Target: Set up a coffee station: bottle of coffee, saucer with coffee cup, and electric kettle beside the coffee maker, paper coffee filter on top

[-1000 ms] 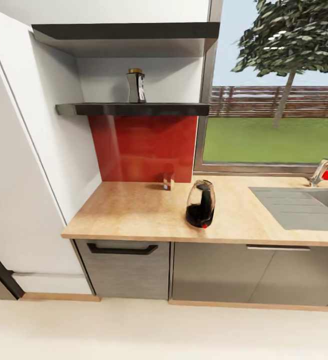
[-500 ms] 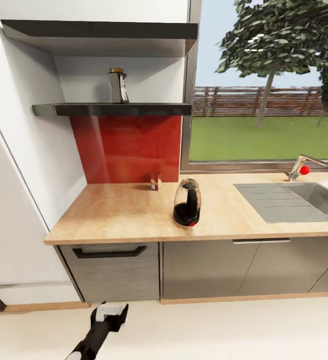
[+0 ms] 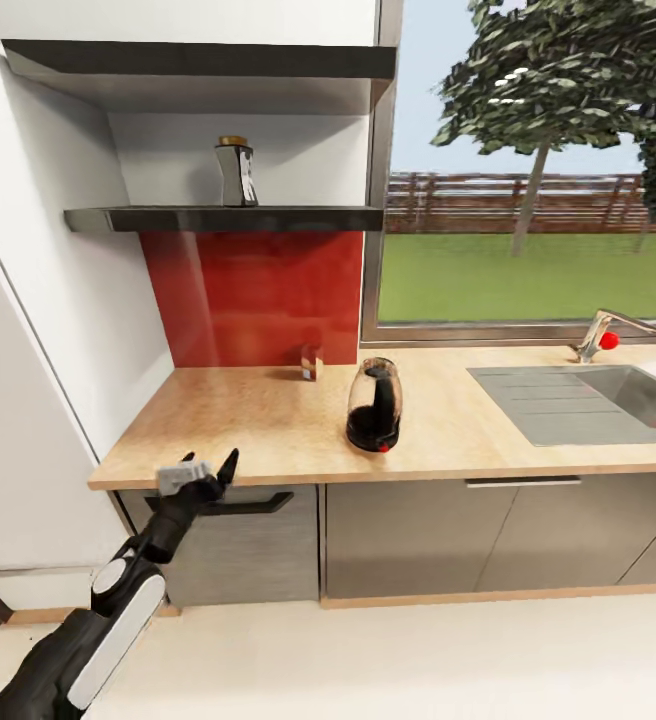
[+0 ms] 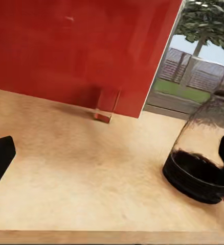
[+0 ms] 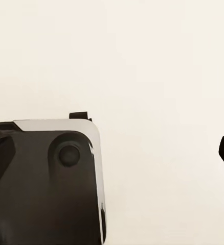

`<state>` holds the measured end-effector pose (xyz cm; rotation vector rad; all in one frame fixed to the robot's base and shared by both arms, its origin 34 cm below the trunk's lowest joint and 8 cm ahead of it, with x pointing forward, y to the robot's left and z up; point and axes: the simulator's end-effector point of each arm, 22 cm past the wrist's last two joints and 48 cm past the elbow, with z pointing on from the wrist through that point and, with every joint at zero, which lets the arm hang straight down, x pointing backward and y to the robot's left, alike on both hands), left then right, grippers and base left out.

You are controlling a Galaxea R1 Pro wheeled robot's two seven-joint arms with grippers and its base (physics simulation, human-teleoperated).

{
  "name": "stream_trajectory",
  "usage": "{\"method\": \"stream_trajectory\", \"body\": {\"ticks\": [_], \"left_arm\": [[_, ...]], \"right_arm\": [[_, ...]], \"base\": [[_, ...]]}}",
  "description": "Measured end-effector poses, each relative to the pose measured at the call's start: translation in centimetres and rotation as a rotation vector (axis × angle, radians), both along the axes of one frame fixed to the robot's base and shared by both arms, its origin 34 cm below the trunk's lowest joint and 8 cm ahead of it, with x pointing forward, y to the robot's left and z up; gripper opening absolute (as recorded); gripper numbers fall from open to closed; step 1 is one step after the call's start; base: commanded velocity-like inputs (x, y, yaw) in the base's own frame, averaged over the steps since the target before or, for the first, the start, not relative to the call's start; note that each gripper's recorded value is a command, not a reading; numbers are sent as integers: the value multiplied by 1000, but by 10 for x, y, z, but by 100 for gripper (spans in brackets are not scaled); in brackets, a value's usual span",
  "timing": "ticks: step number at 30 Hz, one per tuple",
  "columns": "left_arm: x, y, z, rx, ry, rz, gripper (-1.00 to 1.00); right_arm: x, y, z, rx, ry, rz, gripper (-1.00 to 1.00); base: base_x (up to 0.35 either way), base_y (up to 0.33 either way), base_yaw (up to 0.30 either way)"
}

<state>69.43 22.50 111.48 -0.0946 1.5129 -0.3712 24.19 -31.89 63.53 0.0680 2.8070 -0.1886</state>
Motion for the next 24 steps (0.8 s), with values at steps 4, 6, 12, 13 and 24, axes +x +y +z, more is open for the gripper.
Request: {"method": "stream_trajectory", "body": {"ticks": [4, 6, 12, 13, 24], "left_arm": [[27, -10, 74, 3, -79, -33, 100], [44, -15, 111, 20, -102, -52, 100], [75, -36, 208, 49, -165, -100, 100], [79, -43, 227, 47, -178, -107, 100], [113, -75, 394, 56, -233, -49, 100]], "right_arm": [[-1, 1, 0, 1, 2, 0, 100], [-5, 2, -1, 4, 10, 0, 100], [-12, 4, -4, 10, 25, -2, 100], [-13, 4, -4, 10, 26, -2, 100], [-14, 4, -4, 10, 28, -1, 100]], "base": [[0, 0, 0], [0, 0, 0], [0, 0, 0], [0, 0, 0], [0, 0, 0]]}}
